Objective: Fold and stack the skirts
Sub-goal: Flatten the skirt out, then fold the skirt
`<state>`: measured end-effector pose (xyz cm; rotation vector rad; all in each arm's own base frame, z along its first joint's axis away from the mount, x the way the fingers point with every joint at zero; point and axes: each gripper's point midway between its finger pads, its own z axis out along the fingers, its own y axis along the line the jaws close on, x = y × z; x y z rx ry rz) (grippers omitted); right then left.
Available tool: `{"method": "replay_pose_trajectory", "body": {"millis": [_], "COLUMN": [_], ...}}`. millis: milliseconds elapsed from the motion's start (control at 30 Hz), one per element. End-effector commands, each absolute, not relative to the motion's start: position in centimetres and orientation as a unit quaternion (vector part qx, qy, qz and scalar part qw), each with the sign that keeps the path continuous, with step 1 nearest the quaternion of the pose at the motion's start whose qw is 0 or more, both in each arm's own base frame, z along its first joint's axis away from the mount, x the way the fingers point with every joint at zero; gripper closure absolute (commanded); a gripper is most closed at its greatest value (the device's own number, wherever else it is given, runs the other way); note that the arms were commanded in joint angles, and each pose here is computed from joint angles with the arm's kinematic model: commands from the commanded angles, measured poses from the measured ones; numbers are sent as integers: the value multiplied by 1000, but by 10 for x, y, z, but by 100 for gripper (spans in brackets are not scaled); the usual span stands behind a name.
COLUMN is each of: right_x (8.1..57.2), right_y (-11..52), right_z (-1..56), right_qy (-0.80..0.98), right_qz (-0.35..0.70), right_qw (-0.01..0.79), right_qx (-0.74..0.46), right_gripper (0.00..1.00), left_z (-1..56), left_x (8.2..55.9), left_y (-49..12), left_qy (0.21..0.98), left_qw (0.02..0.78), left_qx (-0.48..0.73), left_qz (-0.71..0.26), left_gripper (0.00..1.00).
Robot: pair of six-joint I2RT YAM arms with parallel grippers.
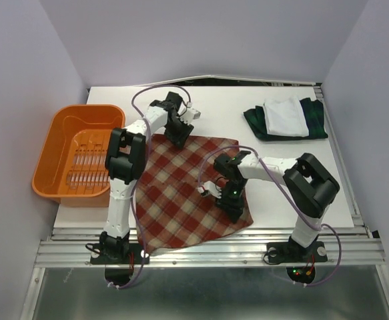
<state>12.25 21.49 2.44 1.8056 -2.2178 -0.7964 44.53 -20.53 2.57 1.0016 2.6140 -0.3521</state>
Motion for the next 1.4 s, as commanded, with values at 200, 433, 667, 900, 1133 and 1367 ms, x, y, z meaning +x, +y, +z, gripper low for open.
{"method": "replay_pose_trajectory", "body": {"millis": [200,433,667,900,1133,1367], "right_x": [195,353,442,485,486,472], "right_y": [239,207,214,220,205,196], "right_z": [111,159,147,107,54,25], "right_qy": [-743,-778,-772,-767,-774,-778], "right_qz": [-265,-200,-154,-125,-103,-102], "right_qw": [-97,-264,-319,-325,-288,-254], "right_qx": [607,533,527,538,554,565], "right_gripper": [60,57,55,53,51,51], "left_z": [89,157,162,146,104,71], "left_x": [382,435,478,496,496,487], "left_y": [-218,-181,-131,-96,-66,-49], "left_qy": [870,854,855,849,850,856], "left_qw": [167,268,289,264,198,138], "left_qx": [409,430,430,458,488,495], "left_qz": [-218,-117,-39,1,36,49], "left_gripper": [34,21,22,32,37,40]}}
